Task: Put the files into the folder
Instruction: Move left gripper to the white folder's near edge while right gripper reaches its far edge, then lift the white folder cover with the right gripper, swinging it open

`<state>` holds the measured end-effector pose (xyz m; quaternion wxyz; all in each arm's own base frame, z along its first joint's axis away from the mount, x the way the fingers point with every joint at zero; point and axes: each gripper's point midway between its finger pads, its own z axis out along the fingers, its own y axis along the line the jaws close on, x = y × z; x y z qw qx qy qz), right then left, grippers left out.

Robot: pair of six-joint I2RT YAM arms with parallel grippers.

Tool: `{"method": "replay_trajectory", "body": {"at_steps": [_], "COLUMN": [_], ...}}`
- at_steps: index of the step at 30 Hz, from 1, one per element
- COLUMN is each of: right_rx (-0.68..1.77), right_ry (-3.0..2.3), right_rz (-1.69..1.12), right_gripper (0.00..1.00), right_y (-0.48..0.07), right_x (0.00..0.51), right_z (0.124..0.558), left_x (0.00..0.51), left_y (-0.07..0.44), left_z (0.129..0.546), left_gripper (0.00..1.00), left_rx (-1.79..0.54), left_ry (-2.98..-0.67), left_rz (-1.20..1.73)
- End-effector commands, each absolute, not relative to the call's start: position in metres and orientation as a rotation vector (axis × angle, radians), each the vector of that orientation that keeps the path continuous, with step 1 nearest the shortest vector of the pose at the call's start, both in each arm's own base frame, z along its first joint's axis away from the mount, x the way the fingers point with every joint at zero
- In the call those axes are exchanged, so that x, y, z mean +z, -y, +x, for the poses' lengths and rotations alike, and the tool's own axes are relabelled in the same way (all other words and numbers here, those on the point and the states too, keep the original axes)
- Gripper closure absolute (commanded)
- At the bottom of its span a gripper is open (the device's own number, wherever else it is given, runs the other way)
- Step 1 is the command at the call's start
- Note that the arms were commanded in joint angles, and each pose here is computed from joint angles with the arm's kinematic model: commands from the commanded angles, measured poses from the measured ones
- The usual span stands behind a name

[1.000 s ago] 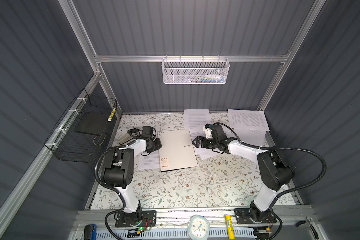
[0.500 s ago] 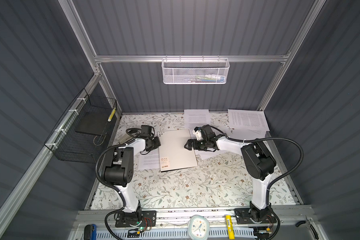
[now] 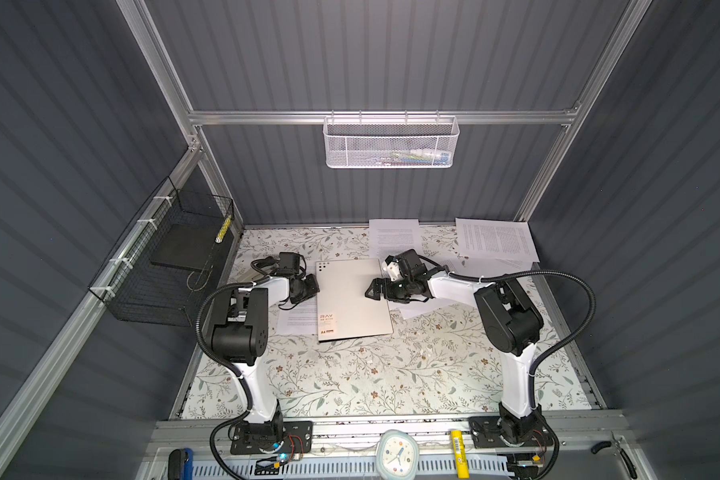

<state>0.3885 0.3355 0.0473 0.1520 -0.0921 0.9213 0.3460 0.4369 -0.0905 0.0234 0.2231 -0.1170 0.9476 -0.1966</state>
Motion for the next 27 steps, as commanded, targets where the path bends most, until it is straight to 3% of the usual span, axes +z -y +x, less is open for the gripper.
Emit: {"method": "replay_trajectory", "body": {"at_steps": [1,13,20,27], "right_rx": [1.122,1.197,1.059,0.834], "right_ry": [-2.636,-2.545,-2.554,-2.551], "right_rz": [-0.288,-0.293,-0.262,-0.318], "right_gripper": [0.01,0.01,0.01,0.01], "right_y": [-0.352,-0.358,-0.342,-0.335], "right_x": [0.055,0.097,0.102,0.116], "right_z": [0.382,0.383,0.386,0.383], "left_x": [-0.026,0.005,0.024,0.025], "left_y": [0.102,0.164,0.173,0.177], "left_z": [0.389,0.389,0.39,0.392], "left_gripper": [0.94,0.94,0.91,0.82], "left_rx": [-0.587,-0.644,-0.546,-0.497], "left_ry": [-2.839,-2.799,-2.775,-2.771], "left_rz": [-0.333,-0.13,-0.081,-0.061]}}
